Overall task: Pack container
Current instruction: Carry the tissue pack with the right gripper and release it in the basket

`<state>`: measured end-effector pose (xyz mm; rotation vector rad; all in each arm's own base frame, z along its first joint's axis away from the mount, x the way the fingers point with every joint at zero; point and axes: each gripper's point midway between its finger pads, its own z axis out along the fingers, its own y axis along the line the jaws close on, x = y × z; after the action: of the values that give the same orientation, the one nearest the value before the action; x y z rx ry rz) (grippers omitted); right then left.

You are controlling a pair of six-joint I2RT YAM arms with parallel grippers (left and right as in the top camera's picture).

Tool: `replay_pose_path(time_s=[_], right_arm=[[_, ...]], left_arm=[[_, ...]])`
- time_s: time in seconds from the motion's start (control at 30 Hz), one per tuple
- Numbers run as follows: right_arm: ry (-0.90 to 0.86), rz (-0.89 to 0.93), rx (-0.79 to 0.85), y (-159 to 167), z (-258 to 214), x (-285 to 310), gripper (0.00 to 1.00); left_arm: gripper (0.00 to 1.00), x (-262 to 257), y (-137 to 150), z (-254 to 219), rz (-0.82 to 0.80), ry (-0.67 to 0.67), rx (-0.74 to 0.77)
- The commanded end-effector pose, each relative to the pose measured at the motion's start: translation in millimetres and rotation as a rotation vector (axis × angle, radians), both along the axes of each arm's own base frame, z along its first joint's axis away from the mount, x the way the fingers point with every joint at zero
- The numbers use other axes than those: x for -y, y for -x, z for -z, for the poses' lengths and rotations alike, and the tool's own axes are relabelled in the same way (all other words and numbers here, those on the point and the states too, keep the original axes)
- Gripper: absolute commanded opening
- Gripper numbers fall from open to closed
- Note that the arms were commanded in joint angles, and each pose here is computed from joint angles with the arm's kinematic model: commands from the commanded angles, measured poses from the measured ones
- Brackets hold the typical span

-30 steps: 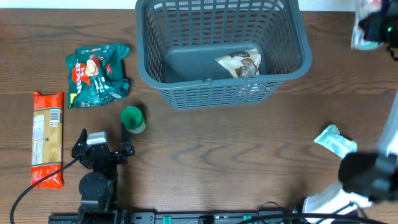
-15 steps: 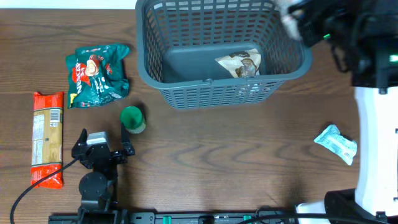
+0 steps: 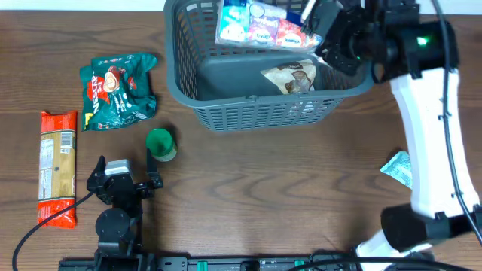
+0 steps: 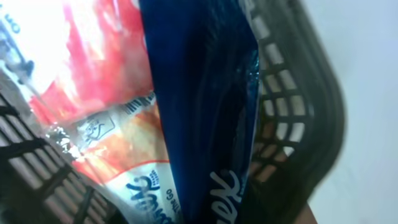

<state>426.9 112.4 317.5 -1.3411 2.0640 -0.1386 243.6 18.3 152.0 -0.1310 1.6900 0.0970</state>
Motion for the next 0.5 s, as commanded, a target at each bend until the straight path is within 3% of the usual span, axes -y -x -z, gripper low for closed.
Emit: replay_pose_path(time_s=[0.0,0.47], right_arm=[[0.033,-0.081,-0.016,-9,16,-9,0.03],[0.092,-0.185,-0.16,-19,81,-36,0.01]], left_arm=[[0.99,-3,0,20,-0.016,-0.012,-0.052],[0.99,-3,0,20,-0.016,-0.012,-0.052]])
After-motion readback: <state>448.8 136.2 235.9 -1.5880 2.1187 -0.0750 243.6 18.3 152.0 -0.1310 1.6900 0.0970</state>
